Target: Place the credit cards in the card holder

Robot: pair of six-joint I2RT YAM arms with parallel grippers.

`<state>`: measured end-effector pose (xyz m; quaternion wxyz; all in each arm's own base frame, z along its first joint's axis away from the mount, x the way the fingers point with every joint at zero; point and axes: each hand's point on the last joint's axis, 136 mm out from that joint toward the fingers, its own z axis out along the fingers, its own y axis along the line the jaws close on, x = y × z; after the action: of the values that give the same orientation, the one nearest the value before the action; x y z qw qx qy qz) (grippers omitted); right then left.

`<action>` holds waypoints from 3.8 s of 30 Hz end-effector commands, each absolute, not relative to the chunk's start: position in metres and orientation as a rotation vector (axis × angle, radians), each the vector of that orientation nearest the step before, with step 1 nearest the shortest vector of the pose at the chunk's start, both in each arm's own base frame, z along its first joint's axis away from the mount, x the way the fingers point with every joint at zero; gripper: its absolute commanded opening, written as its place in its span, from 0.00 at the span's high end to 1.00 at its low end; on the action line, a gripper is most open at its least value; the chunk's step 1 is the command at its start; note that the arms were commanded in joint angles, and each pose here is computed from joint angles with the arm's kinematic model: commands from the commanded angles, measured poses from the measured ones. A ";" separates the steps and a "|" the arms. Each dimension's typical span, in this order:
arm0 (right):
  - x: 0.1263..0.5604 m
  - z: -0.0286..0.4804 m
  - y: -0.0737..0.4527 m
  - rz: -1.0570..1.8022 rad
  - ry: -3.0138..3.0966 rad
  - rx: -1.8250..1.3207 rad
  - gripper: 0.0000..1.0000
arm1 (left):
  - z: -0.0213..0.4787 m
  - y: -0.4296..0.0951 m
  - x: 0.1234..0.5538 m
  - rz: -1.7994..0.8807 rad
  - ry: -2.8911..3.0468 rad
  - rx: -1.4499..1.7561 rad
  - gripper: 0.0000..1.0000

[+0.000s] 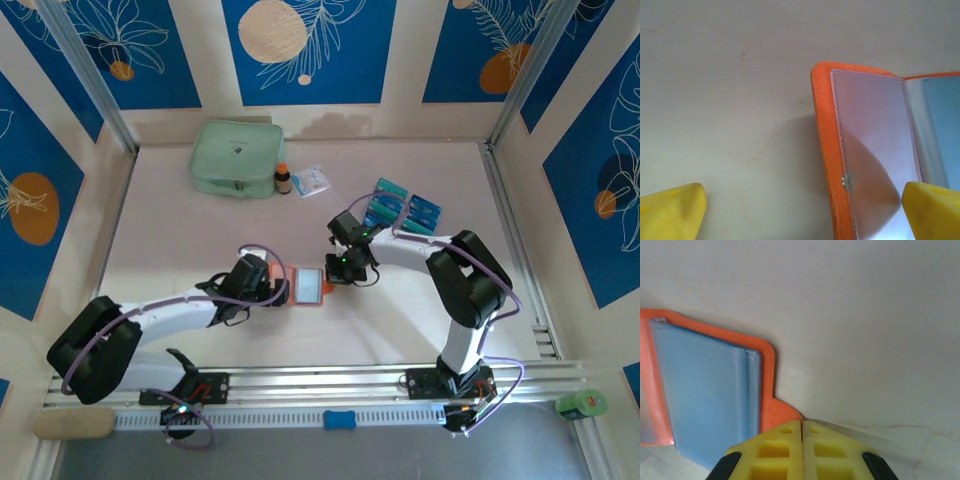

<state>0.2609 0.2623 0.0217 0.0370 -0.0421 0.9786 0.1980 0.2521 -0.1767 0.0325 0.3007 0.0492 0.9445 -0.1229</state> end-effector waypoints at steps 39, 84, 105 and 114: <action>0.417 0.103 0.139 -0.254 2.698 -0.505 0.61 | 0.029 -0.191 0.261 -0.386 2.506 0.155 0.00; 0.409 0.080 0.161 -0.271 2.598 -0.849 0.95 | 0.029 -0.193 0.260 -0.407 2.505 0.148 0.00; 0.361 0.176 0.234 0.347 2.498 -0.525 1.00 | 0.053 -0.197 0.267 -0.407 2.465 0.191 0.00; 0.308 0.167 0.271 1.092 2.482 -0.119 1.00 | 0.057 -0.195 0.273 -0.297 2.472 0.315 0.00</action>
<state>0.3196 0.2436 0.1502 0.2458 -0.1019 0.9267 0.2653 0.2700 -0.1999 0.0550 0.3139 0.0955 0.9346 -0.1373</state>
